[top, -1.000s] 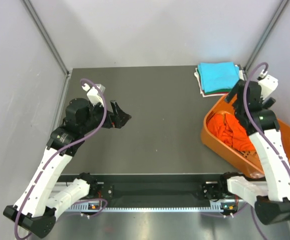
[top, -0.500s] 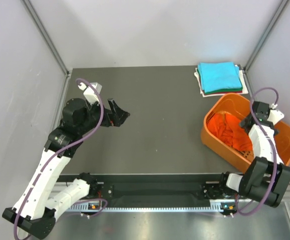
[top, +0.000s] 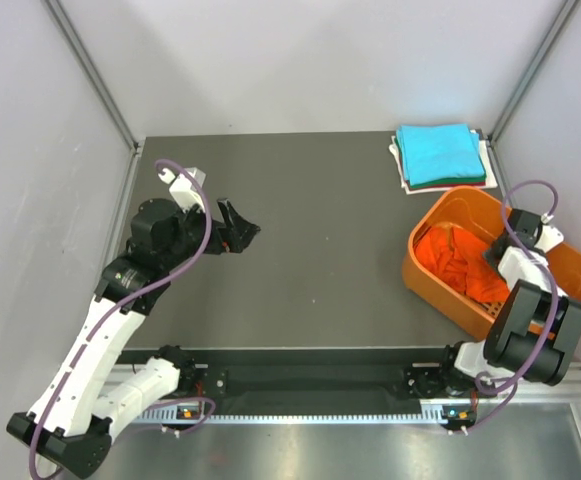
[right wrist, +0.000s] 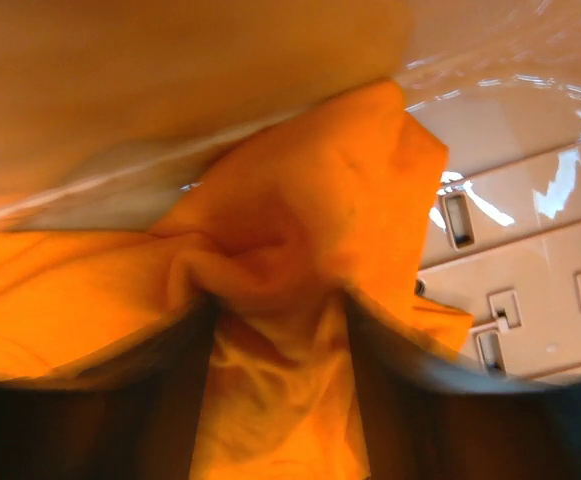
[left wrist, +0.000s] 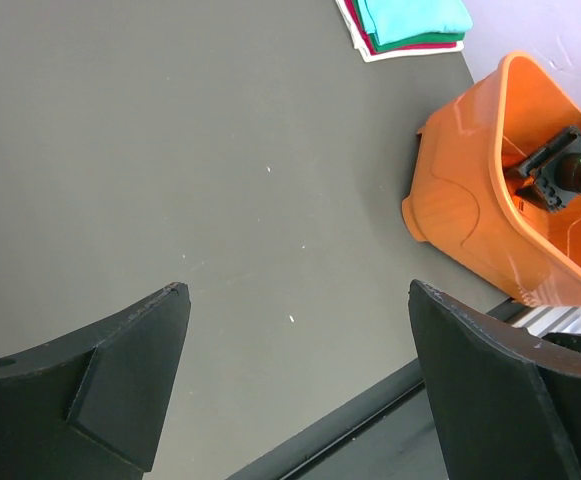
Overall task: Fold and stack the t-shirts
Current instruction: Grab the tshirt from the pile, then move the tshirt to the center of the board
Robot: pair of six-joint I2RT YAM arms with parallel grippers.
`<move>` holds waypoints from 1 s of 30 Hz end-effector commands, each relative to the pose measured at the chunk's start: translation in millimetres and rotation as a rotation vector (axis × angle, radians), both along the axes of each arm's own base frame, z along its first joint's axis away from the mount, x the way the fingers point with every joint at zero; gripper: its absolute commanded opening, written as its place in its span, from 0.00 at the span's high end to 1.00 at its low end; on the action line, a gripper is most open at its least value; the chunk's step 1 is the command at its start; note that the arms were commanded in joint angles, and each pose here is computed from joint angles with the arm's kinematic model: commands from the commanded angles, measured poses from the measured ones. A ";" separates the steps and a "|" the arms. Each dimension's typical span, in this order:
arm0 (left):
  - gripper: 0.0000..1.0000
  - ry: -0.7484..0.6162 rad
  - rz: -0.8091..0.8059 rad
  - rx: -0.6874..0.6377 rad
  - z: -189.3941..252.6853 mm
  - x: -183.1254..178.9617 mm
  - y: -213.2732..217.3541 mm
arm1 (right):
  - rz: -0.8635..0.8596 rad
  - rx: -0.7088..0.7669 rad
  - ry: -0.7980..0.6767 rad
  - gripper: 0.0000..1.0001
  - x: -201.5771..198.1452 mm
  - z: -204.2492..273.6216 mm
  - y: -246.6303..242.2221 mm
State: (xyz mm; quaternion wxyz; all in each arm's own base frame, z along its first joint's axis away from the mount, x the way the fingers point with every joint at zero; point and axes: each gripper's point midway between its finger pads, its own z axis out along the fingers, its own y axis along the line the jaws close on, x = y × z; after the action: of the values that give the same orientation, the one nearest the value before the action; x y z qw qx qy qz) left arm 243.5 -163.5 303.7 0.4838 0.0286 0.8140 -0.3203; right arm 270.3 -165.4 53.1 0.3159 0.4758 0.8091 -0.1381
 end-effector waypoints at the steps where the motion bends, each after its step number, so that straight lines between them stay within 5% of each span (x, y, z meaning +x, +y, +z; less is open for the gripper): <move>1: 0.05 -0.072 0.003 -0.022 19.2 5.8 -1.5 | -0.012 -0.033 -0.105 0.61 24.9 25.5 -13.2; 5: 0.05 -0.082 0.015 -0.014 20.0 7.6 0.8 | 0.027 -0.061 -0.141 1.00 25.9 59.8 -11.3; 14: 0.12 0.038 0.090 -0.012 -29.8 23.8 1.5 | 0.488 -0.057 -0.548 1.00 52.7 284.1 66.7; 21: 0.09 0.103 0.191 -0.004 -32.3 36.3 14.3 | 1.142 0.071 -1.271 1.00 8.9 523.8 214.2; 24: 0.09 0.172 0.278 -0.022 -25.9 45.6 31.9 | 1.405 0.183 -1.375 1.00 -8.9 555.3 272.6; 26: 0.09 0.168 0.322 -0.043 -17.4 50.4 46.5 | 1.460 0.304 -1.326 1.00 3.7 544.3 307.4; 30: 0.09 0.153 0.399 -0.057 -11.2 48.8 73.2 | 1.552 0.322 -1.246 1.00 32.1 539.1 369.2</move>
State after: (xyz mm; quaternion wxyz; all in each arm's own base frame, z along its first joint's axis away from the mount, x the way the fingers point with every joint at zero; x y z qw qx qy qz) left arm 298.6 -106.3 274.1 0.4593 -0.1453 0.8416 -0.2444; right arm 273.3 167.5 608.5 0.6511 -0.1392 0.5680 0.4839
